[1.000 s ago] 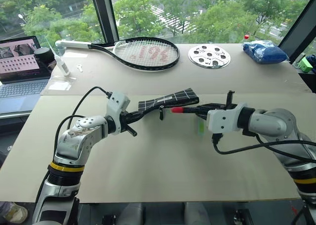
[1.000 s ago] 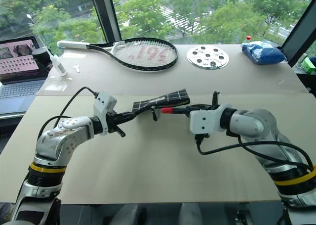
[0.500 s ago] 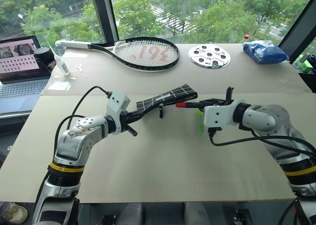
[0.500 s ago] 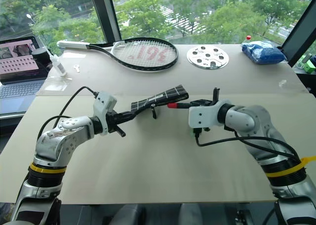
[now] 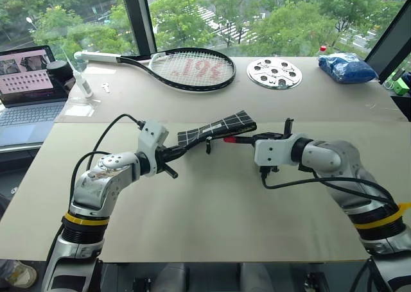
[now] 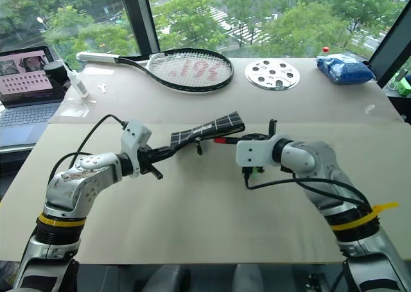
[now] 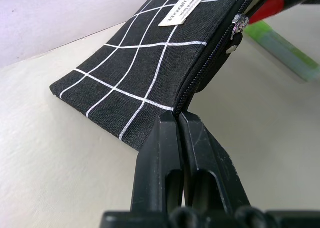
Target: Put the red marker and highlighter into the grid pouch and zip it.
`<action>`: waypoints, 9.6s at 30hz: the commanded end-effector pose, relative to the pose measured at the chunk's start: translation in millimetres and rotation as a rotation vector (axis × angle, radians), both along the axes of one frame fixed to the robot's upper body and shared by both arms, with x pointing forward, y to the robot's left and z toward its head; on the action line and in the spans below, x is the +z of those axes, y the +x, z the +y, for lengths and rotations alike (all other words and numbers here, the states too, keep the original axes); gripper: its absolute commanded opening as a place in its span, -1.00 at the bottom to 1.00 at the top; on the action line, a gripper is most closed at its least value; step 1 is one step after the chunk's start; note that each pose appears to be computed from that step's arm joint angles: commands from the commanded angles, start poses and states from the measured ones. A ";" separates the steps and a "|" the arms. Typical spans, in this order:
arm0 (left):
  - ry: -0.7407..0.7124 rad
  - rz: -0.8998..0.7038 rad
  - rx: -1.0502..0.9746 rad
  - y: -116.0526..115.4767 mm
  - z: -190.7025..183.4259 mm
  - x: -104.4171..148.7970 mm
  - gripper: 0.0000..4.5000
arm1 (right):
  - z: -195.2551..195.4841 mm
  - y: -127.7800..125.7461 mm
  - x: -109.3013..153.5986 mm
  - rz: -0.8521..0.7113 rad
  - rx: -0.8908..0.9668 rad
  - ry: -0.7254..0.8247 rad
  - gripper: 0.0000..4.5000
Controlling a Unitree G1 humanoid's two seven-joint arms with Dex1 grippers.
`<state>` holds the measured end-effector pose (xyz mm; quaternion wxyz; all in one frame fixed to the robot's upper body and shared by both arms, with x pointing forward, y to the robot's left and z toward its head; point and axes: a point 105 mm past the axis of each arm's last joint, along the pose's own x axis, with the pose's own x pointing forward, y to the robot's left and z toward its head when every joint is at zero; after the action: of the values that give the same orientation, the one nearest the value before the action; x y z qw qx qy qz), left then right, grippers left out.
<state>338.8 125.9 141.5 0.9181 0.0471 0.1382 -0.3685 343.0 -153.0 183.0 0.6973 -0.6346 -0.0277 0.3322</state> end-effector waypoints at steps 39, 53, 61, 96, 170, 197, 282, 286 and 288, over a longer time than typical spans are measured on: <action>0.010 -0.049 -0.003 -4.7 0.8 14.0 -1.00 | 7.2 -14.9 32.1 0.086 -0.006 0.114 -0.77; 0.007 -0.049 -0.017 -5.0 -1.9 13.4 -1.00 | 4.2 -17.6 34.6 0.103 -0.027 0.116 -0.77; 0.008 -0.046 -0.020 -6.6 -2.5 12.9 -1.00 | 6.0 -7.0 35.2 0.072 -0.062 0.127 -0.77; 0.001 -0.009 -0.151 -30.8 -25.3 13.7 -1.00 | 77.0 -11.1 -16.8 -0.256 0.465 -0.116 -0.77; -0.055 -0.022 -0.009 -16.2 -15.7 16.5 -1.00 | -42.4 8.0 16.4 0.316 -0.351 0.781 -0.54; -0.049 -0.035 -0.050 -19.7 -25.8 18.5 -1.00 | 0.6 -20.2 35.7 0.279 0.078 0.167 -0.54; -0.120 -0.013 -0.059 -15.7 -23.0 30.6 -1.00 | -36.9 -5.8 12.6 0.458 -0.240 0.760 -0.96; -0.117 -0.011 -0.059 -16.2 -22.8 30.3 -1.00 | -31.6 -5.1 9.4 0.427 -0.232 0.737 -0.96; -0.116 -0.010 -0.061 -16.7 -22.9 29.9 -1.00 | -29.5 -4.1 8.3 0.414 -0.226 0.720 -0.96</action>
<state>322.6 103.5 158.3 0.9078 -0.0054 0.1343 -0.3972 339.1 -188.4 175.9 0.9002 -0.2425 0.1059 0.3459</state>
